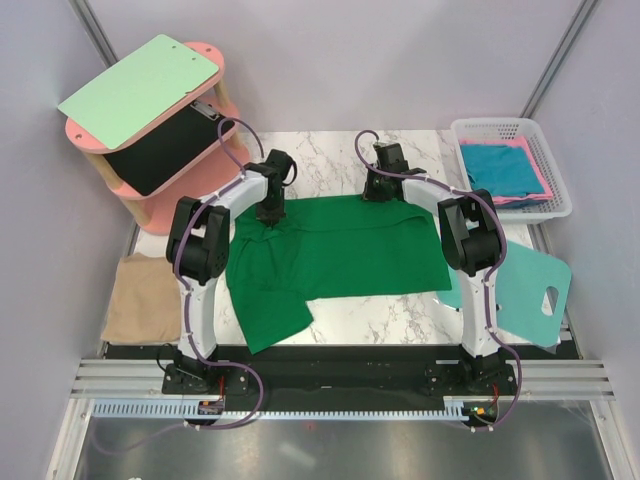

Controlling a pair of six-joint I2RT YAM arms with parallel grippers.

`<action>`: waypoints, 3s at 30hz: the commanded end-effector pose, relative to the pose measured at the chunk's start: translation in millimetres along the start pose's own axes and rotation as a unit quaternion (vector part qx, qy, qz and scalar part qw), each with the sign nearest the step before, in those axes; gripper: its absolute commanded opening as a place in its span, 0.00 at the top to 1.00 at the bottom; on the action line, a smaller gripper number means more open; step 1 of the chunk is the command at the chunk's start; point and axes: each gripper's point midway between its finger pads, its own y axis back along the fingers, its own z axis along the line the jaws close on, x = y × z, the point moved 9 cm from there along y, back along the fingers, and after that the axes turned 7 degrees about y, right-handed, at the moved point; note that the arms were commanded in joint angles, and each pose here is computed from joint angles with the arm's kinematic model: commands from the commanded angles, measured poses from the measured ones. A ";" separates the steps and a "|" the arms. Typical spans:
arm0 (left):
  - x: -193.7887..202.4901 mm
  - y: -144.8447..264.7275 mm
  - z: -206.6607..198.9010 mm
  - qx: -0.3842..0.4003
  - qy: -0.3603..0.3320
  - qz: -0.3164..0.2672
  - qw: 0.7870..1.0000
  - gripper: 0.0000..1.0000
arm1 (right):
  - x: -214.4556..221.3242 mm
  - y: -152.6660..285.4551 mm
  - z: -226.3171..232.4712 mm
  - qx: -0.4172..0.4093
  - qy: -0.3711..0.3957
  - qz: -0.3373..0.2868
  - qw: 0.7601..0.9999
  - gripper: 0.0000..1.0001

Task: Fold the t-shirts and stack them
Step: Fold the flattened tshirt in 1/3 of the way

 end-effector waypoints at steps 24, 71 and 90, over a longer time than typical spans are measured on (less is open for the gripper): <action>72.5 84.0 34.9 -0.051 0.016 -0.038 0.998 0.00 | 35.3 -10.0 -18.5 0.032 0.006 0.062 0.998 0.93; -54.2 19.9 -22.0 -0.040 -0.011 -0.104 0.994 0.98 | 31.2 0.0 -76.5 0.094 -0.056 0.063 0.992 0.92; -32.2 27.3 -45.1 0.016 -0.028 -0.090 0.995 0.98 | 31.0 -0.8 -75.5 0.086 -0.055 0.064 0.993 0.92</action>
